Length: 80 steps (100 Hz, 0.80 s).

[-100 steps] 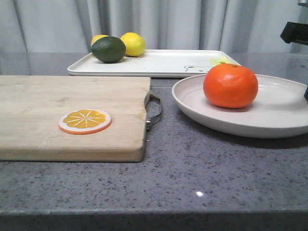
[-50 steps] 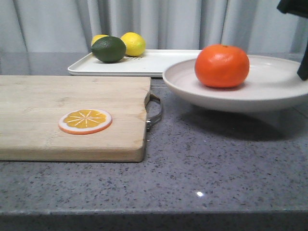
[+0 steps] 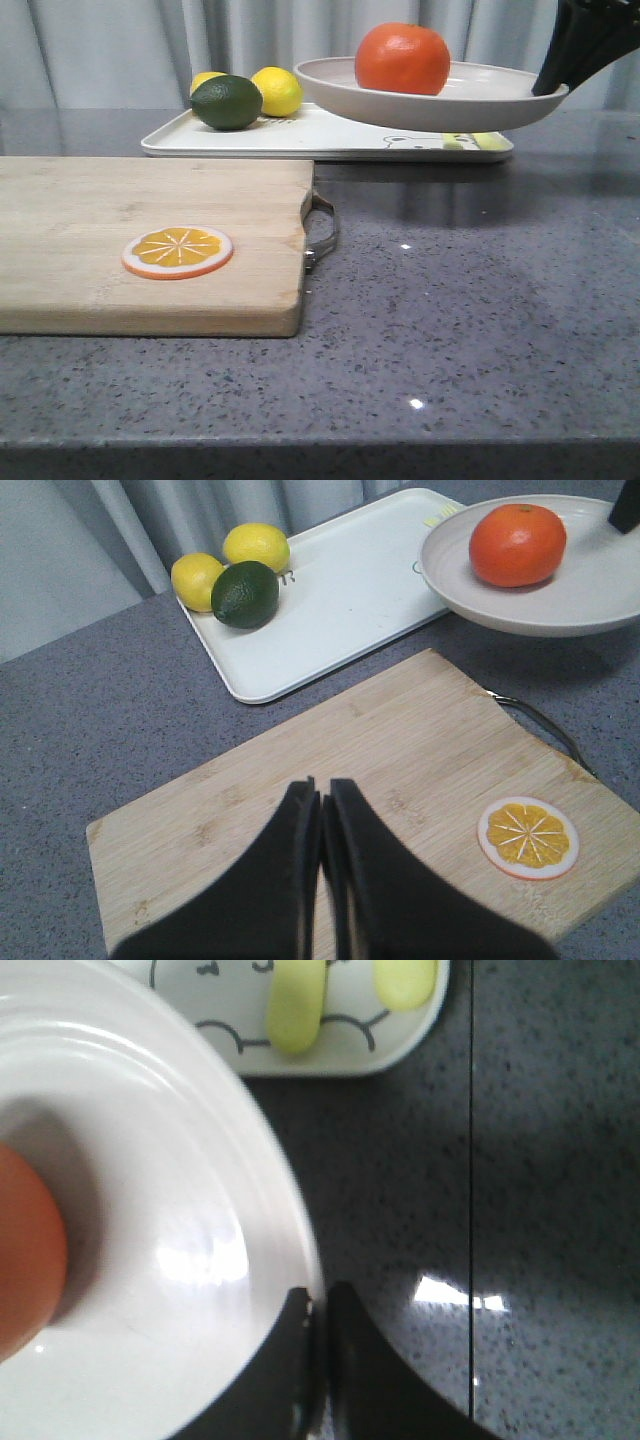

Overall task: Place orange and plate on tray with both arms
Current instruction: 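Carry the plate with the orange toward the tray with the right gripper, then lower the plate onto the tray and release it with the right gripper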

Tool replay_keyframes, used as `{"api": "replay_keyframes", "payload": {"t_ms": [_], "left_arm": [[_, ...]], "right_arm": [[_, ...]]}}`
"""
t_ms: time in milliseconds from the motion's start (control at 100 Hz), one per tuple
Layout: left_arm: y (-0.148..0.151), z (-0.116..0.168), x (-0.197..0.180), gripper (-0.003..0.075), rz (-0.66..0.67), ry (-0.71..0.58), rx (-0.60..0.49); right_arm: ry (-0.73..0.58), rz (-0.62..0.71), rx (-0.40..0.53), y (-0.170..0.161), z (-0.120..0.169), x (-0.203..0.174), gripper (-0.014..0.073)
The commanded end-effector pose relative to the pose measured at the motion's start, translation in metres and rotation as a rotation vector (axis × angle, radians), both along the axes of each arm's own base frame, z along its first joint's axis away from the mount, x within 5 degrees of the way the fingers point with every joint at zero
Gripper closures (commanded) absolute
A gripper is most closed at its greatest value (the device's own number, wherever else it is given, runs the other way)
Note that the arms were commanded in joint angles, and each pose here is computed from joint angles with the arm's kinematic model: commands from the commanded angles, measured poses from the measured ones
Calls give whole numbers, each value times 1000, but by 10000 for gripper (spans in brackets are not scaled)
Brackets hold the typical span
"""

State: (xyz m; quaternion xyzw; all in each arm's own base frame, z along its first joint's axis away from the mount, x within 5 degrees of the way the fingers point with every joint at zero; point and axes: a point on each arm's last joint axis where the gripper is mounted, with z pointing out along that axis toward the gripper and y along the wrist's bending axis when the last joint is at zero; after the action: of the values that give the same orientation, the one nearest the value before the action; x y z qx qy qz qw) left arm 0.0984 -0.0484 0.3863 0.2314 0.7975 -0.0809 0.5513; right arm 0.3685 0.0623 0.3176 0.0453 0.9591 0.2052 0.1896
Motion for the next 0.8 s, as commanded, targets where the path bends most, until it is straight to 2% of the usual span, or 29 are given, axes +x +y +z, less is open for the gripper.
{"api": "replay_keyframes", "payload": {"t_ms": [0,300,540,790], "left_arm": [[-1,14,0,740,-8,-83,-51],[-1,16,0,740,-12,-102,-62],[-1,16,0,740,-12,-102,-62],[-1,16,0,740,-12,-104,-63]], "right_arm": [[-118,2,66,4,35,10,653],[-170,60,79,24,36,66,653],[-177,87,79,34,16,103,653],[-217,84,82,37,6,124,653]]}}
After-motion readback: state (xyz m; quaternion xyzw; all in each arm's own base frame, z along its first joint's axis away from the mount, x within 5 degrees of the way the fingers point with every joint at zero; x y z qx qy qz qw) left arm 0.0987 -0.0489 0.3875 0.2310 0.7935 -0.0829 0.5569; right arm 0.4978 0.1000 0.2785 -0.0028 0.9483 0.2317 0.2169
